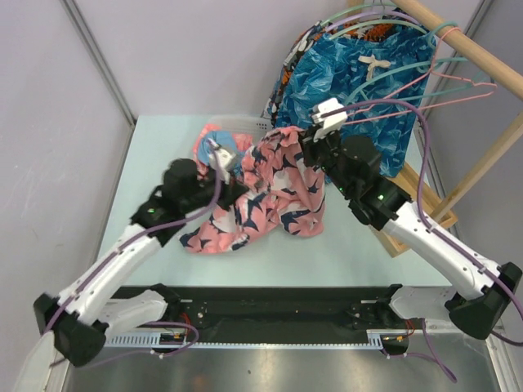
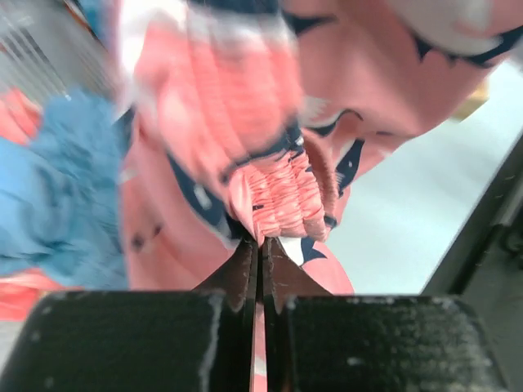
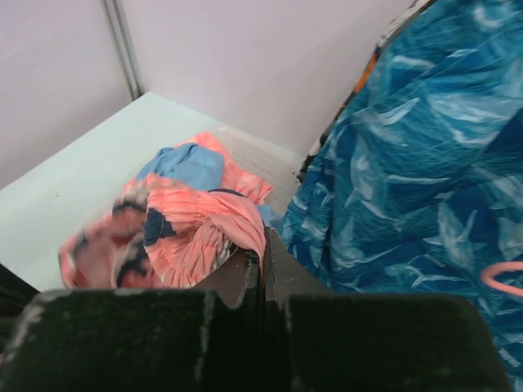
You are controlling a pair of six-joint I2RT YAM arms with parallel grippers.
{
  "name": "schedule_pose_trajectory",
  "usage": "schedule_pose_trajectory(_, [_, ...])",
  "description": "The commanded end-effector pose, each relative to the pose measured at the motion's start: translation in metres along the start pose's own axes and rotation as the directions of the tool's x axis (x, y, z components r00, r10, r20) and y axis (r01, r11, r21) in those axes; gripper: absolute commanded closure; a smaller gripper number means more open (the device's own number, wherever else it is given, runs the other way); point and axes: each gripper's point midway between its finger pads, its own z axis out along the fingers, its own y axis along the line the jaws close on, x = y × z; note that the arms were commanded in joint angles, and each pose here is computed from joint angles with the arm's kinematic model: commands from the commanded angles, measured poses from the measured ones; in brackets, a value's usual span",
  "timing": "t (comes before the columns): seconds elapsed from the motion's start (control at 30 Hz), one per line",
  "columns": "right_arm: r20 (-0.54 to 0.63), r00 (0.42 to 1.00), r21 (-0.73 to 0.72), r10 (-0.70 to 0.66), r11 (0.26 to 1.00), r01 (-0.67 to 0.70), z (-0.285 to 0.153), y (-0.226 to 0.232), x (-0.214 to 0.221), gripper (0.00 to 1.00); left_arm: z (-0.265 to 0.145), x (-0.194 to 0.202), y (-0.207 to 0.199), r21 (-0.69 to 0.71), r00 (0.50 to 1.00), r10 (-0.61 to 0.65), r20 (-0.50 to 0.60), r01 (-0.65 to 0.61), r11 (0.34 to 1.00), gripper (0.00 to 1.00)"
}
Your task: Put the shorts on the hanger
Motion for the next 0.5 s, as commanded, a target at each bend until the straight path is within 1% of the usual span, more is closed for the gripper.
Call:
schedule_pose_trajectory(0.0, [0.145, 0.989, -0.028, 0.009, 1.000, -0.005, -0.026, -0.012, -0.062, 1.00, -0.067, -0.063, -0.018, 0.177, 0.992, 0.039, 0.120, -0.060, 0.982, 1.00])
schedule_pose_trajectory(0.07, [0.157, 0.987, -0.049, -0.038, 0.998, 0.046, -0.033, -0.012, -0.066, 1.00, -0.084, -0.078, -0.009, 0.170, 0.990, 0.053, 0.132, -0.075, 0.983, 1.00])
schedule_pose_trajectory(0.13, [0.181, 0.981, -0.077, -0.074, 0.993, 0.089, -0.043, -0.011, -0.075, 1.00, -0.108, -0.102, -0.016, 0.206, 0.983, 0.076, 0.166, -0.110, 0.972, 1.00])
schedule_pose_trajectory(0.17, [0.192, 0.976, -0.078, -0.107, 0.989, 0.124, -0.046, -0.012, -0.077, 1.00, -0.115, -0.110, -0.003, 0.173, 0.982, 0.068, 0.175, -0.098, 0.980, 1.00])
schedule_pose_trajectory(0.2, [0.203, 0.971, -0.083, -0.125, 0.986, 0.144, -0.050, -0.014, -0.081, 1.00, -0.130, -0.127, -0.003, 0.166, 0.977, 0.076, 0.201, -0.110, 0.980, 1.00])
schedule_pose_trajectory(0.23, [0.221, 0.966, -0.081, -0.136, 0.984, 0.157, -0.059, -0.016, -0.087, 1.00, -0.138, -0.135, -0.008, 0.215, 0.976, 0.054, 0.212, -0.101, 0.971, 1.00])
schedule_pose_trajectory(0.27, [0.233, 0.958, -0.075, -0.165, 0.980, 0.187, -0.064, -0.019, -0.092, 1.00, -0.143, -0.141, 0.013, 0.177, 0.977, 0.017, 0.211, -0.055, 0.983, 1.00])
schedule_pose_trajectory(0.3, [0.247, 0.953, -0.091, -0.175, 0.975, 0.203, -0.069, -0.017, -0.096, 1.00, -0.153, -0.154, 0.008, 0.204, 0.974, 0.006, 0.228, -0.054, 0.978, 1.00])
schedule_pose_trajectory(0.33, [0.257, 0.948, -0.101, -0.187, 0.970, 0.219, -0.081, -0.017, -0.101, 1.00, -0.165, -0.159, 0.020, 0.196, 0.971, -0.038, 0.238, -0.010, 0.980, 1.00])
schedule_pose_trajectory(0.37, [0.268, 0.943, -0.107, -0.196, 0.967, 0.232, -0.087, -0.017, -0.108, 1.00, -0.170, -0.163, 0.021, 0.213, 0.969, -0.046, 0.242, -0.006, 0.977, 1.00])
schedule_pose_trajectory(0.4, [0.255, 0.944, -0.160, -0.208, 0.954, 0.253, -0.094, -0.010, -0.103, 1.00, -0.175, -0.168, 0.023, 0.227, 0.969, -0.060, 0.240, 0.004, 0.974, 1.00])
schedule_pose_trajectory(0.43, [0.268, 0.940, -0.184, -0.209, 0.947, 0.263, -0.107, -0.008, -0.108, 1.00, -0.182, -0.170, 0.020, 0.251, 0.968, -0.067, 0.242, 0.004, 0.968, 1.00])
schedule_pose_trajectory(0.47, [0.285, 0.936, -0.247, -0.207, 0.928, 0.280, -0.117, 0.003, -0.112, 1.00, -0.188, -0.173, 0.012, 0.262, 0.969, -0.075, 0.235, 0.012, 0.965, 1.00])
